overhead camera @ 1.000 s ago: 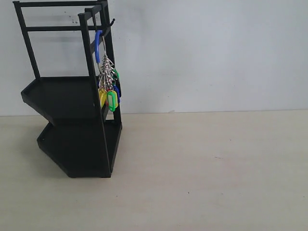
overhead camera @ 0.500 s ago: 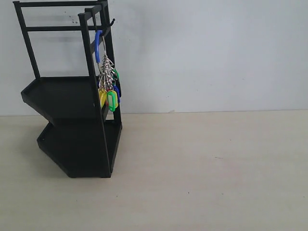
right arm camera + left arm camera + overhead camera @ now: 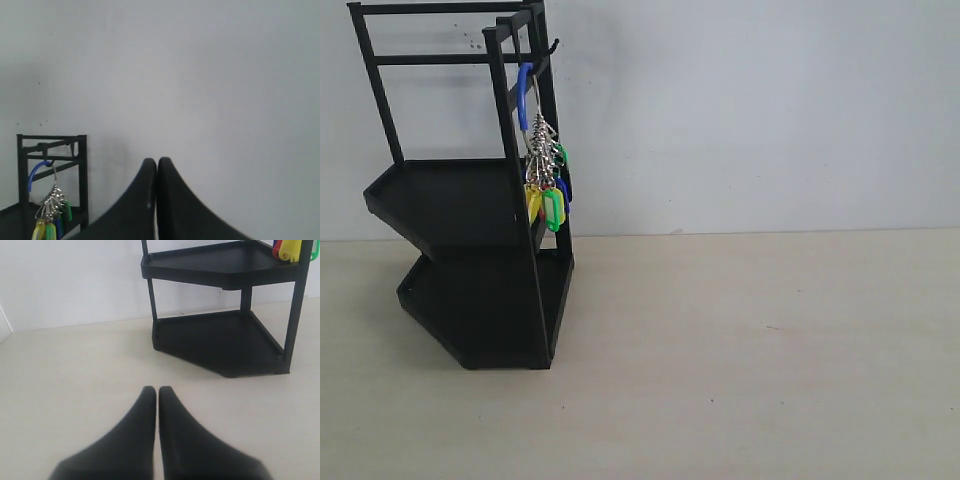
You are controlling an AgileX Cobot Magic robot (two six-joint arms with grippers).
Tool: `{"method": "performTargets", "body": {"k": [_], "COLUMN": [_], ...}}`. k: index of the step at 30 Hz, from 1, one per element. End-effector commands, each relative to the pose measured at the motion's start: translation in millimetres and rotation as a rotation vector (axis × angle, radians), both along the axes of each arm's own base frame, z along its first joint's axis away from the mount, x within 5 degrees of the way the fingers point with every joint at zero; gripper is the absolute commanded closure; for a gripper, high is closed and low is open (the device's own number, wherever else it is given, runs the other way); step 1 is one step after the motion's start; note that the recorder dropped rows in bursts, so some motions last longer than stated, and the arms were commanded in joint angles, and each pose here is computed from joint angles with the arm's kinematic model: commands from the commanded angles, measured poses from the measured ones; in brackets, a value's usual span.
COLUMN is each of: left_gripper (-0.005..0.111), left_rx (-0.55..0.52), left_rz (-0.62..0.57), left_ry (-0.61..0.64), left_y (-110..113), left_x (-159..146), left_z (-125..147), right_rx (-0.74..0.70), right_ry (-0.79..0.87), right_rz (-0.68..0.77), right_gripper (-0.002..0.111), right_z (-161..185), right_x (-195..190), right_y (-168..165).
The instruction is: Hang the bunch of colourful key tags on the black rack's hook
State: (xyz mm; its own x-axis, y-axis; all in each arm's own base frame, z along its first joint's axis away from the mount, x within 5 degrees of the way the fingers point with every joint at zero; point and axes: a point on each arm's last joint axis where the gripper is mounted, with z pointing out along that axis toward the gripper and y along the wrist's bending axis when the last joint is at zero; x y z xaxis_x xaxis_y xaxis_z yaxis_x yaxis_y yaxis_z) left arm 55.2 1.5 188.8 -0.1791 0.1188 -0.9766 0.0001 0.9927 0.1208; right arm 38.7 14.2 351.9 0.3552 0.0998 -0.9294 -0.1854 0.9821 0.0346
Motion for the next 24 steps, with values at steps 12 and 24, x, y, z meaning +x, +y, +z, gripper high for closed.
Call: {"method": "performTargets", "body": {"k": [12,24], "left_gripper": [0.102,0.102], "left_rx": [-0.002,-0.002], "left_rz": [-0.002,-0.002], "left_ry": [-0.011,-0.011], "left_y": [-0.2,-0.2], "left_x": [-0.1,-0.1], "left_z": [1.2,1.2], "right_rx": [0.123,-0.062], "right_ry": [0.413,0.388], "right_rz": [-0.075,-0.145], "right_gripper": [0.108,0.108], "right_z": [-36.4,-113.6], "right_x": [7.5,14.6], "right_y": [-8.6,-11.8]}}
